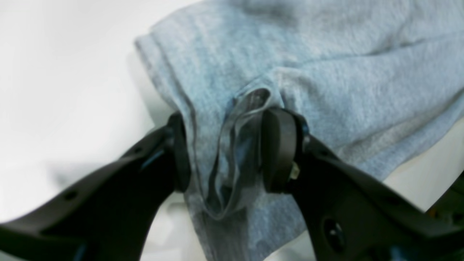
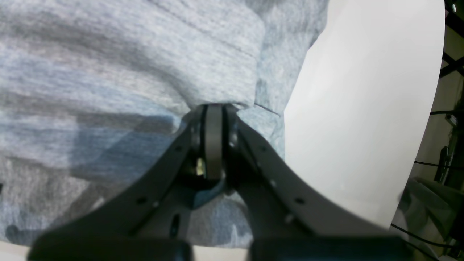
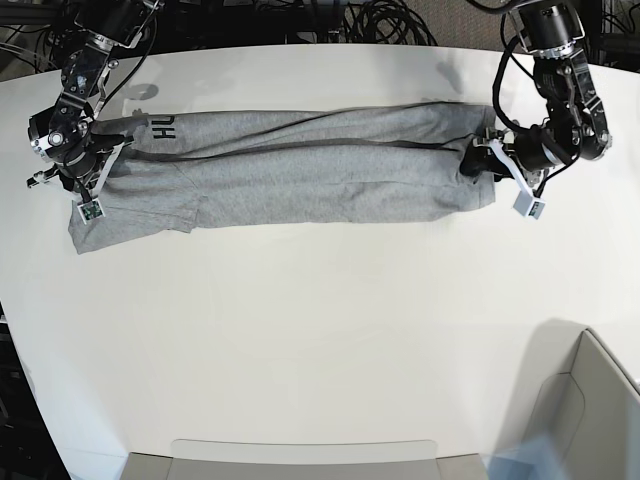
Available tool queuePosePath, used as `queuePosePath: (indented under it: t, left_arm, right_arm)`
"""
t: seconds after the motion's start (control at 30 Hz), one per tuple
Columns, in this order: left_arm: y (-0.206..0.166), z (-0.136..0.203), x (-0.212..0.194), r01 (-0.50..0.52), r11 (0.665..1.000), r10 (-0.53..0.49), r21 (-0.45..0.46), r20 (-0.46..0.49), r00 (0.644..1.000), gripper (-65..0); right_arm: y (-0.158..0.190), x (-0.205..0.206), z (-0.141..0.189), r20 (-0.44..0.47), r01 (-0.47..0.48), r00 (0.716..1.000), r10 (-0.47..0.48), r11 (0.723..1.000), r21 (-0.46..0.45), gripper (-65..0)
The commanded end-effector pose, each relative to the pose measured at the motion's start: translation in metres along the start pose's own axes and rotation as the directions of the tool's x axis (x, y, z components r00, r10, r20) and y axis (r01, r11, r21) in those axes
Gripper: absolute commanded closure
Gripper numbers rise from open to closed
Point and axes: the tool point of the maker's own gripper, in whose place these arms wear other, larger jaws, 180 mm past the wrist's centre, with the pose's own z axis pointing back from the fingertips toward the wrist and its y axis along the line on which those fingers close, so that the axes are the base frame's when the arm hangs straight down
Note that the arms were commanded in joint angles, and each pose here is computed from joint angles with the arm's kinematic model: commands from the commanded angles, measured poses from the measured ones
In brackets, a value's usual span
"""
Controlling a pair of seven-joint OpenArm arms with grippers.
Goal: Fold the T-shirt properly
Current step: 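Regrip the strip ends with both grippers and pull them taut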
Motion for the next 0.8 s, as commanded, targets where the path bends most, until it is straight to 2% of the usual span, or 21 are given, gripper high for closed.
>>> queuePosePath:
  t: [0.0,0.1,0.2,0.37,0.57,0.77]
  left_arm:
    - [0.008,-0.007,-0.062,0.012,0.998,0.007,0.068,-0.271,0.962,-27.5]
    - [-0.004,-0.015,-0.069,0.054,0.998,-0.041,0.034,-0.320,0.947,-13.9]
    - [-0.003,-0.014,-0.072,0.059,0.998,-0.042,0.038,-0.340,0.939,0.0]
    - [0.004,-0.010,-0.071,0.051,0.997,-0.029,0.057,-0.332,0.943,0.0]
    - [0.051,0.028,-0.057,-0.073,0.981,0.110,0.180,-0.210,0.971,0.0]
    - [0.061,0.036,-0.054,-0.061,0.977,0.105,0.204,-0.210,0.972,0.0]
  right_arm:
    - [-0.011,0.008,0.004,0.021,-0.019,1.000,0.019,1.000,-0.024,0.0]
    - [-0.011,0.008,0.004,0.020,-0.020,1.000,0.020,0.999,-0.025,0.0]
    - [-0.012,0.007,0.004,0.020,-0.019,1.000,0.019,0.999,-0.026,0.0]
    - [-0.013,0.009,0.006,0.030,-0.009,0.999,0.010,0.999,-0.031,0.0]
    - [-0.015,0.020,0.014,0.061,-0.006,0.998,0.009,0.999,-0.051,0.0]
    - [-0.020,0.042,0.029,0.137,0.009,0.991,0.003,0.996,-0.084,-20.5]
